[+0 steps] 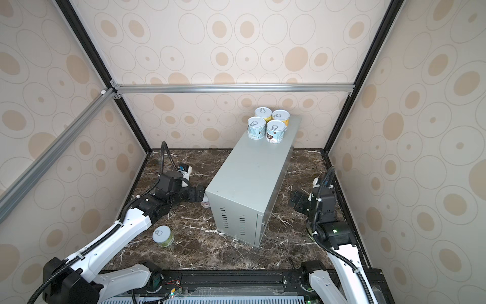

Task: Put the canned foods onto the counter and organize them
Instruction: 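Lower the left gripper onto a white-lidded floor can while the right gripper descends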

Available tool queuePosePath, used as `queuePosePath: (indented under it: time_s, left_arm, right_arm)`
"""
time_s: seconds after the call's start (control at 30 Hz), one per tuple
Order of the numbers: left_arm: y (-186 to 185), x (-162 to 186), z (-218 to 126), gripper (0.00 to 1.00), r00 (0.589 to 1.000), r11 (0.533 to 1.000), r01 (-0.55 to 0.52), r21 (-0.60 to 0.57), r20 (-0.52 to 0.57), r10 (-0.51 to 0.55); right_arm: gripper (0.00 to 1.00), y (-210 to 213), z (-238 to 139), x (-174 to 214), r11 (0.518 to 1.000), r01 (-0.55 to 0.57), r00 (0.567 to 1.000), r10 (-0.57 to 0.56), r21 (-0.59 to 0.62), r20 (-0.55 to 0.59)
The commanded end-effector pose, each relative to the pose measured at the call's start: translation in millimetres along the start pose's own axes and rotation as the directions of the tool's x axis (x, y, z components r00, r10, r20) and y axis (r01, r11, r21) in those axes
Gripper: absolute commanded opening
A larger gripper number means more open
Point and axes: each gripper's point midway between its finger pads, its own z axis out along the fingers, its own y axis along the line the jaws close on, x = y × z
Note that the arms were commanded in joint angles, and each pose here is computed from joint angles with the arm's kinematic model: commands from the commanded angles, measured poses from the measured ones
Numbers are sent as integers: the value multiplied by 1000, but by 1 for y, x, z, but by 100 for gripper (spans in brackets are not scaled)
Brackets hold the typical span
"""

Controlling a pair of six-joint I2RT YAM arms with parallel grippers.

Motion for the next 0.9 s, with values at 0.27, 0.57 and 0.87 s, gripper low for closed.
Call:
queuePosePath:
  time_s: [0.27,0.57,0.87]
  left_arm:
    - [-4,22,37,99,994,999,31,14,-110,-29]
    - [6,48,69,99,982,999,22,-50,-187,-31]
    - [14,76,99,99,966,996,13,-93,-254,-36]
  right_arm:
    - [96,-9,22,16,998,-64,998,65,-14,26]
    - [97,-16,39,32,999,-53,999,53,-6,-10]
    - [98,-17,49,38,999,-49,998,48,-20,-30]
